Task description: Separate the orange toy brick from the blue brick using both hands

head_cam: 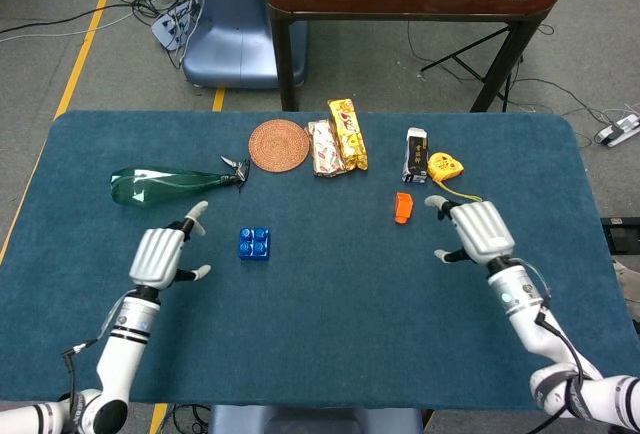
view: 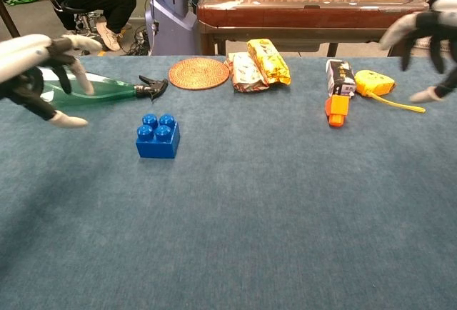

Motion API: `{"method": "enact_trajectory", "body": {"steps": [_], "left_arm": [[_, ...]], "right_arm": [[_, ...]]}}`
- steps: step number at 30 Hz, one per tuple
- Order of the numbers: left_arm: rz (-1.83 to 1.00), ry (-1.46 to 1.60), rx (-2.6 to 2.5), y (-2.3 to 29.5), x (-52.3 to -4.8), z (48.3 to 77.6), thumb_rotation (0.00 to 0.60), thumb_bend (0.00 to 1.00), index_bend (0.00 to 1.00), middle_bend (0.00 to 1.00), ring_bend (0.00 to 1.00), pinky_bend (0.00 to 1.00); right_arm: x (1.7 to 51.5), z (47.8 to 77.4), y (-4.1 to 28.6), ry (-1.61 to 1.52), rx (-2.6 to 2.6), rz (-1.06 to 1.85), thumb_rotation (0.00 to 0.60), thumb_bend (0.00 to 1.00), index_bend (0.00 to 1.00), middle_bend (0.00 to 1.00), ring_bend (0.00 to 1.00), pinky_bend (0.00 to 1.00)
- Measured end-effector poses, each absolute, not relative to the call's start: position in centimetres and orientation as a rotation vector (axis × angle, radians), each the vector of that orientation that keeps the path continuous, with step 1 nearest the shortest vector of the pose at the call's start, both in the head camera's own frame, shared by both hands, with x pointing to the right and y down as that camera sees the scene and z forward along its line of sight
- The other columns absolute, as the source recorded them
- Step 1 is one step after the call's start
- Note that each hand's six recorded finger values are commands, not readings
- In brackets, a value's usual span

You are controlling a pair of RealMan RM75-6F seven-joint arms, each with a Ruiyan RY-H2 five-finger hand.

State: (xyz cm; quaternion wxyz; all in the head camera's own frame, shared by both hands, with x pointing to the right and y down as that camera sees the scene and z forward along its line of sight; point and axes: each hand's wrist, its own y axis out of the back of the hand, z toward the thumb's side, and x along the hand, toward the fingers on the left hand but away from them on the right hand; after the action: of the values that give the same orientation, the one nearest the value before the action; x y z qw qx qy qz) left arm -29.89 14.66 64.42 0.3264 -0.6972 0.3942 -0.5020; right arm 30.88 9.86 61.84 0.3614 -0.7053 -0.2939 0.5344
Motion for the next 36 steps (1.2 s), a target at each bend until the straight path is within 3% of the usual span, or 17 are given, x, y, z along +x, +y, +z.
{"method": "enact_trajectory", "body": {"steps": [2,4,7,9,11,13,15,21,36], "left_arm": [[-1.315,1.040,-1.789,14.7,-31.7,64.1,0.600,0.00,0.17,0.35,0.25,0.26],[-1.322,1.039,-1.748,14.9,-33.9,63.9,0.600,0.00,0.15,0.33,0.16,0.12],[-1.323,1.006,-1.715,15.4,-35.9,63.5,0.600,0.00,0.09,0.14,0.01,0.07],[-1.335,0.981,-1.694,16.0,-37.3,63.5,0.600,0.00,0.09,0.02,0.00,0.10],[-1.344,0.979,-1.697,16.6,-38.2,63.4,0.600,0.00,0.13,0.00,0.00,0.22],[-1.355,0.988,-1.712,17.3,-39.1,63.1,0.600,0.00,0.17,0.07,0.03,0.38],[-1.370,0.995,-1.723,17.9,-39.8,62.8,0.600,0.00,0.19,0.15,0.12,0.42],[-1.403,0.940,-1.687,18.5,-41.2,61.2,0.600,0.00,0.19,0.26,0.21,0.44],[-1.512,0.914,-1.603,21.8,-45.0,59.4,0.600,0.00,0.20,0.30,0.24,0.44]], "right_arm": [[32.8,61.1,10.4,-0.777,-1.772,1.403,0.600,0.00,0.24,0.38,0.51,0.62],[34.3,60.5,11.0,-0.805,-1.763,1.419,0.600,0.00,0.25,0.34,0.43,0.51],[36.2,59.7,11.7,-0.826,-1.782,1.425,0.600,0.00,0.27,0.32,0.39,0.42],[37.7,59.2,12.6,-0.847,-1.783,1.437,0.600,0.00,0.28,0.31,0.38,0.41],[38.7,58.9,13.2,-0.852,-1.767,1.457,0.600,0.00,0.28,0.31,0.38,0.41],[39.8,58.6,13.7,-0.837,-1.727,1.490,0.600,0.00,0.28,0.31,0.38,0.41],[40.8,58.3,14.4,-0.822,-1.685,1.519,0.600,0.00,0.28,0.31,0.38,0.41],[43.1,57.0,15.9,-0.893,-1.669,1.540,0.600,0.00,0.28,0.31,0.38,0.41],[45.3,54.1,17.4,-0.974,-1.635,1.508,0.600,0.00,0.29,0.33,0.38,0.41]]}}
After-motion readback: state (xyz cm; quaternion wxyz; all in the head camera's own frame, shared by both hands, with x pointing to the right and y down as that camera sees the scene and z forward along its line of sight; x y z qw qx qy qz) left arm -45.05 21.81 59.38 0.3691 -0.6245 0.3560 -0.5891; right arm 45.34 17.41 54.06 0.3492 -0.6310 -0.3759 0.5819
